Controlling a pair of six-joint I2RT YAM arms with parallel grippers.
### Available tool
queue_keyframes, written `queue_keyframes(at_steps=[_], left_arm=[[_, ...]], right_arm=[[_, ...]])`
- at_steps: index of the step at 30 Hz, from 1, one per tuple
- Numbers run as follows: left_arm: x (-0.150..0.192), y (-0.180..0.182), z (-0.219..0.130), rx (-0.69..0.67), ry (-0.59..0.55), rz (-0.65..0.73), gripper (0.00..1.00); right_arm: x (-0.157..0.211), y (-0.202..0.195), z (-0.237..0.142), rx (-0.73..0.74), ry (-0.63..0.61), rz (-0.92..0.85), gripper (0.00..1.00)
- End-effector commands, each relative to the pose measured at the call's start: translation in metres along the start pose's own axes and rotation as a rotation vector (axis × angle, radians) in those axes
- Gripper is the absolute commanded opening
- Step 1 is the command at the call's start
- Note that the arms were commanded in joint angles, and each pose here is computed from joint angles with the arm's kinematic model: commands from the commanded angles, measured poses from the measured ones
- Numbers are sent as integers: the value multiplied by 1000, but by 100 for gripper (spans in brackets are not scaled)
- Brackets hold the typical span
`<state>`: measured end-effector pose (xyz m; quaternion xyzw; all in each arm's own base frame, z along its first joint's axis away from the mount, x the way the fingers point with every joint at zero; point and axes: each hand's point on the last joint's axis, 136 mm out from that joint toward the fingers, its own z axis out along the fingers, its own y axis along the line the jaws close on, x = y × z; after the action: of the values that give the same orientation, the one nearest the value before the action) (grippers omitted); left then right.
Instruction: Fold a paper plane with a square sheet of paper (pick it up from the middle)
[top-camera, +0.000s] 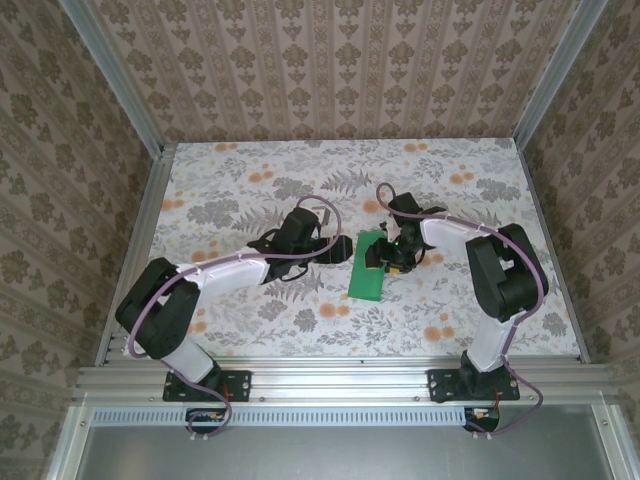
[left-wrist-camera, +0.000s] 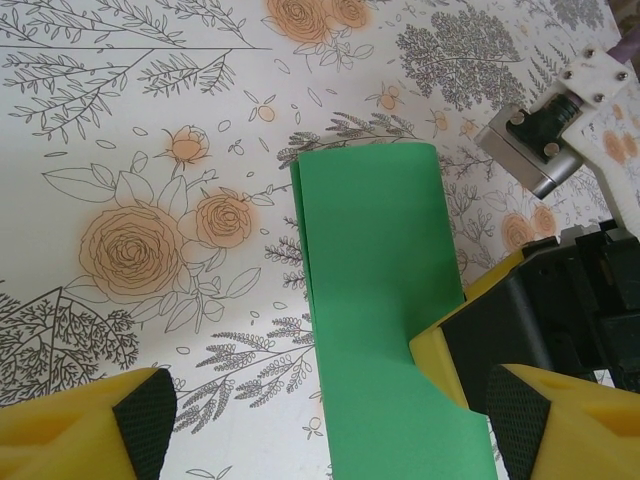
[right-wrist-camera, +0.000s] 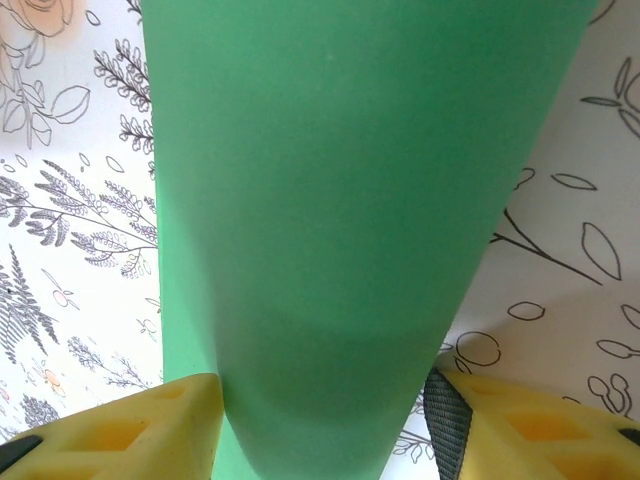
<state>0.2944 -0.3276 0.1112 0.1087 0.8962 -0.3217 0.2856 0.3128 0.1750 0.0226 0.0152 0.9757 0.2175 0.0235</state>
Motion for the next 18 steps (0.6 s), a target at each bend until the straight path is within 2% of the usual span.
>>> queue_keyframes(at_steps=[1, 18], left_arm=[[-6, -5, 3, 11, 15, 12, 83], [-3, -5, 7, 12, 34, 9, 80]], right_arm=[[5, -12, 6, 65, 38, 35, 59], [15, -33, 14, 167, 92, 7, 56]])
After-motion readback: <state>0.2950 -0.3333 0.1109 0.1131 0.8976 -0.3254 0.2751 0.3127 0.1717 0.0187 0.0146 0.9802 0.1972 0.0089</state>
